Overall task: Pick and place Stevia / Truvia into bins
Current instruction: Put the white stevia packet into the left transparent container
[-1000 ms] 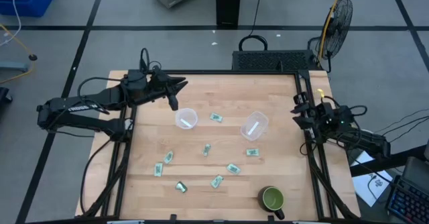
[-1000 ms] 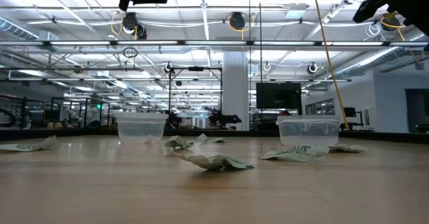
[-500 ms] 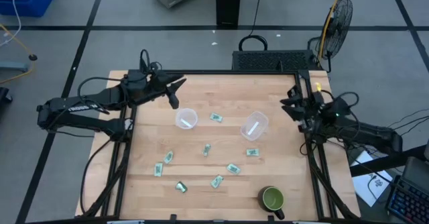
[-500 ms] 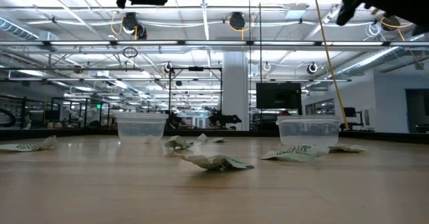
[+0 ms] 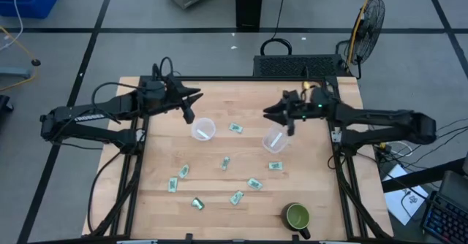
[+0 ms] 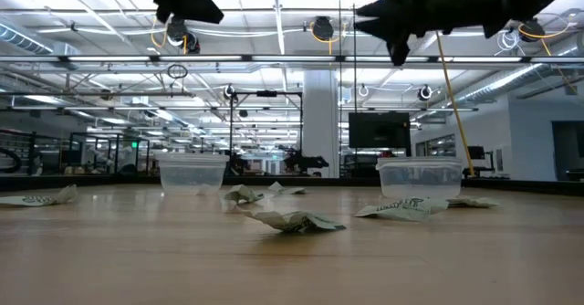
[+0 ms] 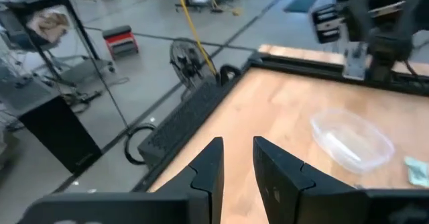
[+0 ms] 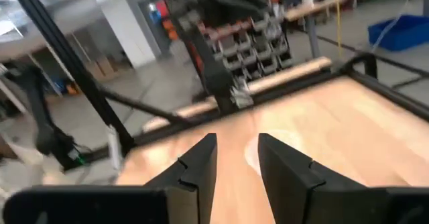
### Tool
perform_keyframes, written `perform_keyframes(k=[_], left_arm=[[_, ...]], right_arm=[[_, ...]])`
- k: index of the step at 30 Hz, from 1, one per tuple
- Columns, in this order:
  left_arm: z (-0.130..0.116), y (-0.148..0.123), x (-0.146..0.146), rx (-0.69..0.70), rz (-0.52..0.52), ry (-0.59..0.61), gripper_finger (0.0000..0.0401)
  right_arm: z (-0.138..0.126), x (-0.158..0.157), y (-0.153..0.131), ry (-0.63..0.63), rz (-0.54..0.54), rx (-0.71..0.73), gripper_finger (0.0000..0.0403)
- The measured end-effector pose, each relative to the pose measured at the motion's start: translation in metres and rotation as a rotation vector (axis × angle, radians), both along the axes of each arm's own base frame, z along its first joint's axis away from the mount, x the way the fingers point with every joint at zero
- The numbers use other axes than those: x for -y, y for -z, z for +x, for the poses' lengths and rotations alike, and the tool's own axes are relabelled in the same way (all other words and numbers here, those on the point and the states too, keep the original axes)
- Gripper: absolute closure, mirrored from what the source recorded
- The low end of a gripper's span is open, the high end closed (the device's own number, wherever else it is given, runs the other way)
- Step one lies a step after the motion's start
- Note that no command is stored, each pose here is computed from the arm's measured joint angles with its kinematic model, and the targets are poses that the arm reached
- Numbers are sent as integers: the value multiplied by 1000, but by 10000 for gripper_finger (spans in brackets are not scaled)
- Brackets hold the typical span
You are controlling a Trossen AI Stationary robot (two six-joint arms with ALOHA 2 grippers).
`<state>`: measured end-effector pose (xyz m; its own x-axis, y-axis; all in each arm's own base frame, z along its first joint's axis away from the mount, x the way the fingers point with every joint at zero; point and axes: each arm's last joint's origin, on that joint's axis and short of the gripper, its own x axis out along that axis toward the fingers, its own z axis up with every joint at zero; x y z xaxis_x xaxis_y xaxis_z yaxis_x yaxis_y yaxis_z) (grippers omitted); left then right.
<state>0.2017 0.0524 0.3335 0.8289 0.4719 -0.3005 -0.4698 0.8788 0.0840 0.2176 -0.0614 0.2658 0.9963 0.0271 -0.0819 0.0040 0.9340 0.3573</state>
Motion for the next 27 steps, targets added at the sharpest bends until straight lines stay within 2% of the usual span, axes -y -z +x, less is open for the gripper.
perform_keyframes(k=[5, 12, 16, 19, 23, 27], left_arm=[[-1, 5, 1, -48, -16, 18, 313], [-2, 5, 1, -74, 22, 32, 313], [-2, 6, 1, -82, 6, 27, 313], [-3, 8, 1, -102, -5, 25, 313], [-1, 18, 1, -141, -61, 19, 313], [8, 43, -1, -210, -132, 0, 313]], right_arm=[[11, 8, 20, 51, -115, -83, 300], [15, 14, 43, 188, -191, -181, 300], [14, 16, 48, 270, -299, -194, 300], [14, 17, 47, 287, -372, -201, 300], [15, 14, 46, 274, -368, -184, 300], [17, 8, 48, 243, -383, -199, 300]])
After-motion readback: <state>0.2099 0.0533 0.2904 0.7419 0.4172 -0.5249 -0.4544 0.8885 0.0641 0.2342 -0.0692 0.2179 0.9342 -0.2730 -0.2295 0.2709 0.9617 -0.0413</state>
